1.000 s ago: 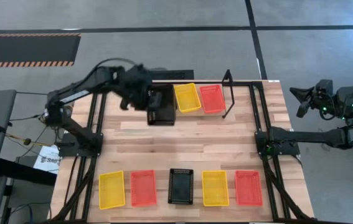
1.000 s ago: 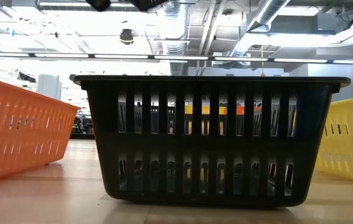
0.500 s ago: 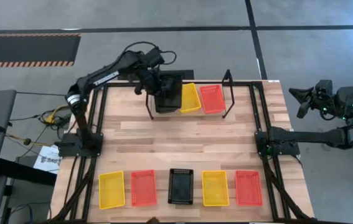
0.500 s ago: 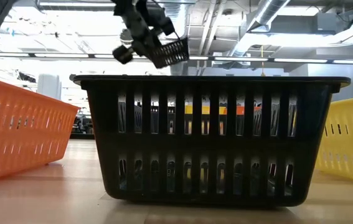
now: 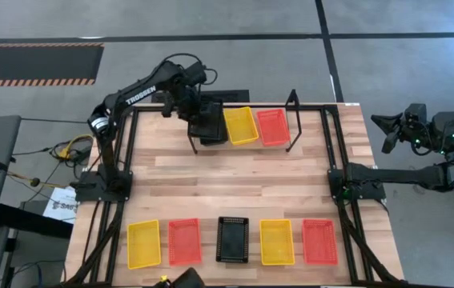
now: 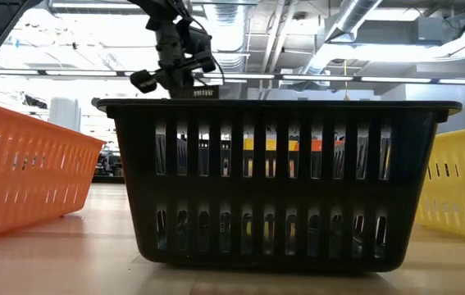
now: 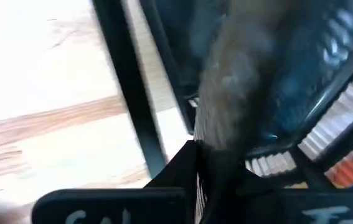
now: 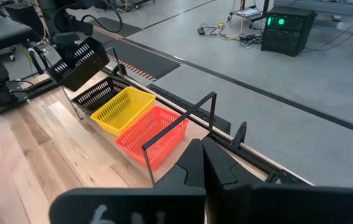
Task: Stack baskets on shelf by color
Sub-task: Stack the right black bin on top of the other the black bin on the shelf
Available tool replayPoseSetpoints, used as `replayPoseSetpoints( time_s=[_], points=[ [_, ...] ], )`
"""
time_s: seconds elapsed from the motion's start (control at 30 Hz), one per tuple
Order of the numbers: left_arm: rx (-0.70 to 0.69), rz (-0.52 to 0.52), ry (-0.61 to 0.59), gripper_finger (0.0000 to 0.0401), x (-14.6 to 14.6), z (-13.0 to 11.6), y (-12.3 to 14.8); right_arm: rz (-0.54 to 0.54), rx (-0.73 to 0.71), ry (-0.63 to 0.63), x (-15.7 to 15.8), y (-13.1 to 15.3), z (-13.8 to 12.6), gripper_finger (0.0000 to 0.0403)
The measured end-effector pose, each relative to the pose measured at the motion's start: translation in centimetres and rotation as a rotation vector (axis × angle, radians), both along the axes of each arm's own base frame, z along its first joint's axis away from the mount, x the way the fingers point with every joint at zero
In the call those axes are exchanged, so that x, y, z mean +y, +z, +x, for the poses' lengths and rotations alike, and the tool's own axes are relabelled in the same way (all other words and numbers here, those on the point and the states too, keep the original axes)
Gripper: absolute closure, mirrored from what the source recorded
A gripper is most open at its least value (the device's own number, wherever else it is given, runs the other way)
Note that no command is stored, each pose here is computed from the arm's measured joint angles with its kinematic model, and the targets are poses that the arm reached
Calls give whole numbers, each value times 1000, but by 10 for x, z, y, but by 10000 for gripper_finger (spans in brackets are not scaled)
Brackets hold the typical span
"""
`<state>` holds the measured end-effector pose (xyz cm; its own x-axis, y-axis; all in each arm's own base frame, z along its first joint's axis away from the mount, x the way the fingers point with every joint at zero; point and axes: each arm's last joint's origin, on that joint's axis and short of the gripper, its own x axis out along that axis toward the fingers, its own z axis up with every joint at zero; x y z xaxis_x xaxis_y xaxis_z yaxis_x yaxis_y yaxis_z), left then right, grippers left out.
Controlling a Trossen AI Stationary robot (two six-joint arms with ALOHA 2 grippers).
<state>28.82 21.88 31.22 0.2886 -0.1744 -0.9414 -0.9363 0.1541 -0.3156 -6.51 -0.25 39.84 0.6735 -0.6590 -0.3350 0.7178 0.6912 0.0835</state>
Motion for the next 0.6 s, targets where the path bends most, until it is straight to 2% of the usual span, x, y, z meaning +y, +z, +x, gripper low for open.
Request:
replayPoseSetpoints(
  time_s=[0.17,0.47,0.6],
  points=[
    [-65,23,11,401,2,9,-1,0,-2,0,0,0,0,399],
    [-79,40,61,401,6,11,-1,-1,-1,-1,0,0,0,399],
    [-131,35,100,401,9,19,-15,-1,-1,0,0,0,0,399]
  ],
)
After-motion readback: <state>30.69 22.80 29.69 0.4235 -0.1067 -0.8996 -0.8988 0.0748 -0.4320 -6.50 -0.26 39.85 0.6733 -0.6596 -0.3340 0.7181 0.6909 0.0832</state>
